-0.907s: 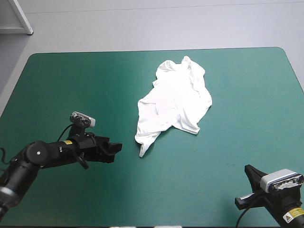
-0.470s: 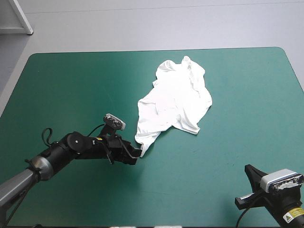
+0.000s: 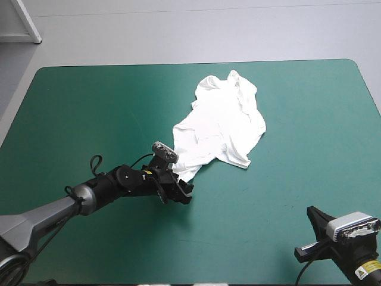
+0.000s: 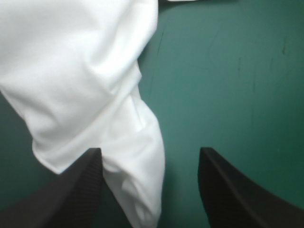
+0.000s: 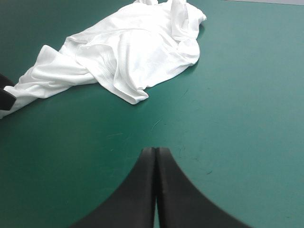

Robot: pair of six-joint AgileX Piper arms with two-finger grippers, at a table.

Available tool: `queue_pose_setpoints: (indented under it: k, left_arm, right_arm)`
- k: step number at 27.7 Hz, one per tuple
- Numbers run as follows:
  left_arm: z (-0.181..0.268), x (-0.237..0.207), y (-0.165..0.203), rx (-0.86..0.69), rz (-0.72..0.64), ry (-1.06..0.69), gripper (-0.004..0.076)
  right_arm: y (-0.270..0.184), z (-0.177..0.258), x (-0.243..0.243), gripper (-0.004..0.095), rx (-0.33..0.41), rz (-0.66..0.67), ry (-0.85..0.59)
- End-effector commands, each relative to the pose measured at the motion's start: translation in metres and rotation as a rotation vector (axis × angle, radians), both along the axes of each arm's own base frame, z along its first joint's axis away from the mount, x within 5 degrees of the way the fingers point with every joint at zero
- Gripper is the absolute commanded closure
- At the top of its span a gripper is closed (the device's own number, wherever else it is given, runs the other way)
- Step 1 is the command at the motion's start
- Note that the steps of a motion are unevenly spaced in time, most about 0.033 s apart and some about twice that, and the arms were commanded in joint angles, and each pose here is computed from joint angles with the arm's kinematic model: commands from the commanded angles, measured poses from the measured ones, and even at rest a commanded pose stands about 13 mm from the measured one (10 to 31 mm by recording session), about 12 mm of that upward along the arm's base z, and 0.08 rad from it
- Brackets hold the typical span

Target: Fold the cloth

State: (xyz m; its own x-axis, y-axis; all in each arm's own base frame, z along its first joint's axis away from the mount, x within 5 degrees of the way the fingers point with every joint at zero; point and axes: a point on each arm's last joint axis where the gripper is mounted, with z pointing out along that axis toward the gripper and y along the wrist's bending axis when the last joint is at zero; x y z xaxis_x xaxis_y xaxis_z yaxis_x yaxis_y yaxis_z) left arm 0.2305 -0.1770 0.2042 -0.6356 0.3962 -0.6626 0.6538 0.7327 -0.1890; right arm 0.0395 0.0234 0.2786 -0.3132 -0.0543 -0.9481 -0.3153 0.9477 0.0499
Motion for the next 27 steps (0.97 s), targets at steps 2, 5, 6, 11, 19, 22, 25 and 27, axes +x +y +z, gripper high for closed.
queue_pose_setpoints:
  k: [2,5,6,11,19,22,25,27]
  left_arm:
    - [0.0,0.017,-0.014,-0.02,0.022,-0.005,0.0287]
    - [-0.01,0.019,-0.016,-0.003,0.024,0.018,0.0393]
    - [-0.011,0.019,-0.016,-0.002,0.024,0.02,0.0484]
    - [-0.008,0.018,-0.016,-0.005,0.009,0.021,0.0705]
    - [-0.009,0.014,-0.016,0.007,-0.031,0.037,0.0705]
    - [-0.009,0.014,-0.016,0.006,-0.028,0.039,0.0705]
    - [-0.009,0.014,-0.016,0.006,-0.028,0.039,0.0705]
    - [-0.009,0.014,-0.016,0.006,-0.028,0.039,0.0705]
  right_arm:
    - [-0.001,0.015,0.003,0.0926,0.027,-0.018,-0.082]
    - [-0.001,0.016,0.004,0.0926,0.03,-0.022,-0.093]
    - [-0.001,0.017,0.004,0.0926,0.033,-0.026,-0.105]
    - [-0.001,0.031,0.016,0.0925,0.056,-0.043,-0.098]
    - [0.01,0.069,0.105,0.0676,-0.047,-0.025,0.024]
    - [0.017,0.086,0.157,0.0423,-0.061,-0.012,0.03]
    - [0.03,0.101,0.23,0.0273,-0.057,0.025,0.101]
    - [0.041,0.105,0.289,0.0278,-0.069,0.076,0.177]
